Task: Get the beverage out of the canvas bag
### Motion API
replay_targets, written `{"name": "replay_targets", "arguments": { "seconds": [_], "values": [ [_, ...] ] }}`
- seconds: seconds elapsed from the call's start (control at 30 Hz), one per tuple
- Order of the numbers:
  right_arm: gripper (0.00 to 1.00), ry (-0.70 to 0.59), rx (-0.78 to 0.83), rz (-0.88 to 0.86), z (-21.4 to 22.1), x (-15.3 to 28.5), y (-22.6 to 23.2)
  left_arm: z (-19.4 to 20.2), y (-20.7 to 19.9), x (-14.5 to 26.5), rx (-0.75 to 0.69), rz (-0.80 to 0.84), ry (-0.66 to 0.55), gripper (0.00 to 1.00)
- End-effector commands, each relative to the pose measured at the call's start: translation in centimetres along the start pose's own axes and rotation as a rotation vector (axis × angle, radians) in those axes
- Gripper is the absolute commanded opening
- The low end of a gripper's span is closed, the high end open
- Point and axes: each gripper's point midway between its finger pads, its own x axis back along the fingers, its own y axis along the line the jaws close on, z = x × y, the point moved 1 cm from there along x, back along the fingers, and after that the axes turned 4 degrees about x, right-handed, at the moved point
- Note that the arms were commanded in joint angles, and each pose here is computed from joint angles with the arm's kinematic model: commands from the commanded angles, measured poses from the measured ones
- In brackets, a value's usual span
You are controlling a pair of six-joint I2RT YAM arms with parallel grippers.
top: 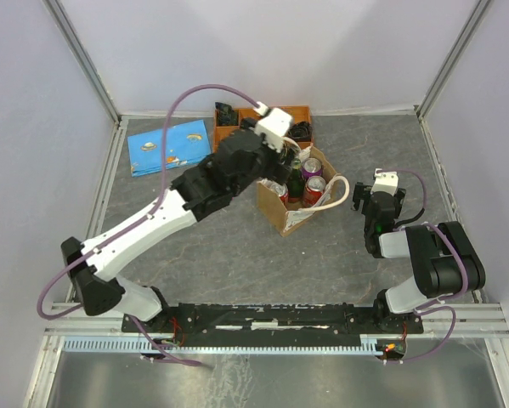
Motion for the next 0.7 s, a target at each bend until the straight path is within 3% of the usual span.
{"name": "replay_targets", "arguments": {
  "seconds": [0.0, 0.37, 0.67],
  "values": [
    [0.99, -0.062, -0.032, 0.000, -2.2, -0.5, 0.1, 0.4, -4.5, -0.4, -0.132, 0.097, 0.063, 0.88],
    [0.99, -0.061, -0.032, -0.001, -2.2, -0.5, 0.1, 2.1, -9.6, -2.9, -0.183, 0.251, 0.111, 0.89],
    [0.99, -0.062, -0.032, 0.001, -2.2, -0.5, 0.1, 6.3, -8.3, -6.4, -0.189, 0.143, 0.282, 0.88]
  ]
}}
